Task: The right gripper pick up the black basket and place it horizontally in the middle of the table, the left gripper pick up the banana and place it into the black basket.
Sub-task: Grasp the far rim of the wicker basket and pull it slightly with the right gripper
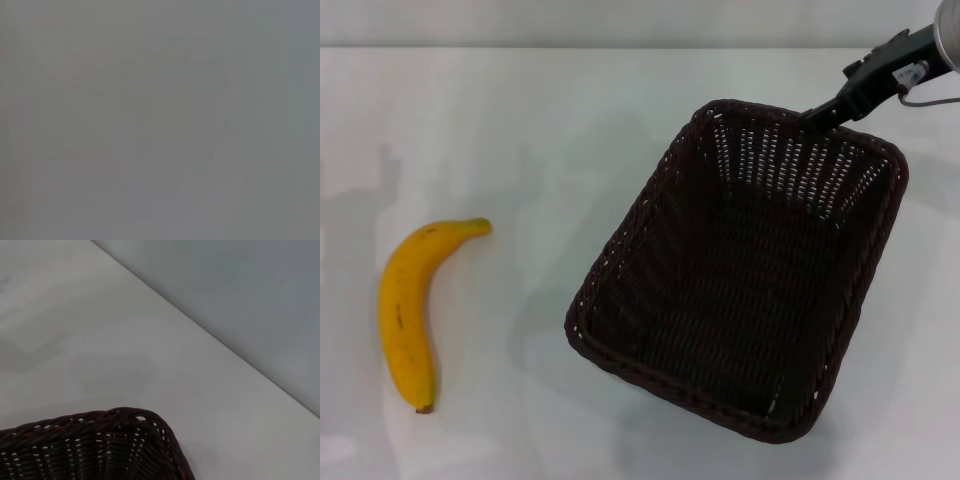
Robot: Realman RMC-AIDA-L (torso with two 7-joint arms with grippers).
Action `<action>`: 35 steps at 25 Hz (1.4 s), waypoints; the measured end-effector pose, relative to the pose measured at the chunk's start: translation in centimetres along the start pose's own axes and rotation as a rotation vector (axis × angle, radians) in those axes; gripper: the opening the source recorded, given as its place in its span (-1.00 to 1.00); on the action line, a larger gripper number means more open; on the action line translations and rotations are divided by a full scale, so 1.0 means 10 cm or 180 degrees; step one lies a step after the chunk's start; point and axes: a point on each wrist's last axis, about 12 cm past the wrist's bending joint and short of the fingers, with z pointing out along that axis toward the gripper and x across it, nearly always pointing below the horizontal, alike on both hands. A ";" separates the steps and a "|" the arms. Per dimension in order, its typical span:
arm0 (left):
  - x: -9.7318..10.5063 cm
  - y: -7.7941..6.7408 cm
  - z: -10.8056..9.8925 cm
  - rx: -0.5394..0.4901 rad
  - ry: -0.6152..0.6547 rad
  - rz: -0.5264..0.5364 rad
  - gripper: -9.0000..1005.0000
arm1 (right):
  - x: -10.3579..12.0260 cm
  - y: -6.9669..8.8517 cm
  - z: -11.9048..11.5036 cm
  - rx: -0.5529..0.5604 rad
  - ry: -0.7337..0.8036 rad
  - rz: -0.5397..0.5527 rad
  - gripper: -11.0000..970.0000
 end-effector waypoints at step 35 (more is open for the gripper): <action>0.04 0.01 -0.01 0.0000 0.0046 0.0035 0.76 | 0.14 0.09 0.33 -0.0293 0.0197 -0.0014 0.77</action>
